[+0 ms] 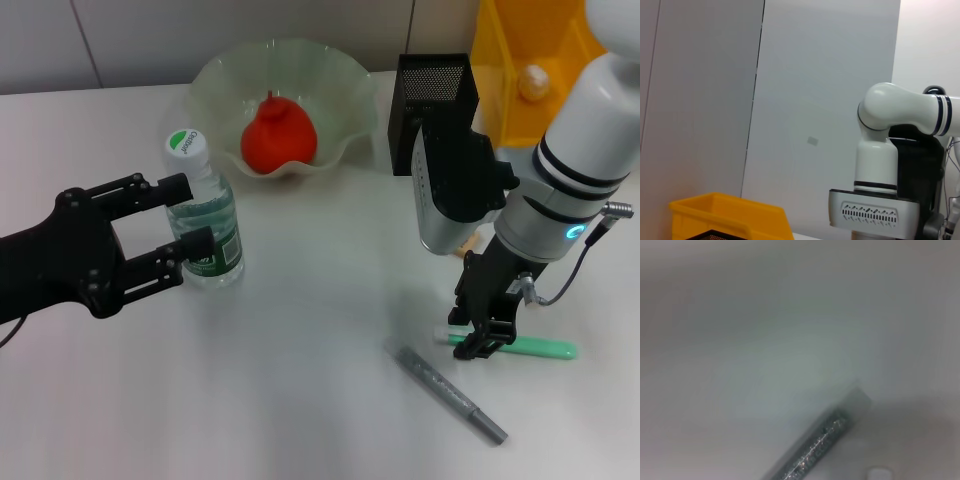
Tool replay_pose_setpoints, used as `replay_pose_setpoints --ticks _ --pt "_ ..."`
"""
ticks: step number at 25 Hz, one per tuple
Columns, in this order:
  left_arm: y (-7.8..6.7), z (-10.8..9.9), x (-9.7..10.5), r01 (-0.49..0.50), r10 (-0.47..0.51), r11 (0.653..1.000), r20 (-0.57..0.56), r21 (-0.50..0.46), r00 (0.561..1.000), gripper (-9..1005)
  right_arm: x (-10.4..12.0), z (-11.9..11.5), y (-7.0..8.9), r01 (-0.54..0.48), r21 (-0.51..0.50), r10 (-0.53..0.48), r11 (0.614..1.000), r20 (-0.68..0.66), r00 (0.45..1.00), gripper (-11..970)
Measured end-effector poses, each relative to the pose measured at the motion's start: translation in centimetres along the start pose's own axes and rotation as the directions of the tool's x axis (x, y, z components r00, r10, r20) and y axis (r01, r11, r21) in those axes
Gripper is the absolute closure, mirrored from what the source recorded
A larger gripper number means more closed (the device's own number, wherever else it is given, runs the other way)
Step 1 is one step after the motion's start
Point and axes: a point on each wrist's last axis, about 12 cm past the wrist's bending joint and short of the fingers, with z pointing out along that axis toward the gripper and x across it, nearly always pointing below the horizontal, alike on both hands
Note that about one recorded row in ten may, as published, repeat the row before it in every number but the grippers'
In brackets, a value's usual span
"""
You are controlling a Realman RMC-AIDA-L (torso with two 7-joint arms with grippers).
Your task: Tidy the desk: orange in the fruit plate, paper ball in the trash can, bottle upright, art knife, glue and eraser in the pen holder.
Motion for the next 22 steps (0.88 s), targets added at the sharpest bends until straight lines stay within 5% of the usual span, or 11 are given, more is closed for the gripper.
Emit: replay_pose_setpoints --ticks 22 --pt "0.08 -0.28 0.07 -0.008 0.008 1.0 0.011 -0.018 1.0 371 -0.67 0.21 0.32 0.004 0.004 -0.004 1.0 0.01 1.0 538"
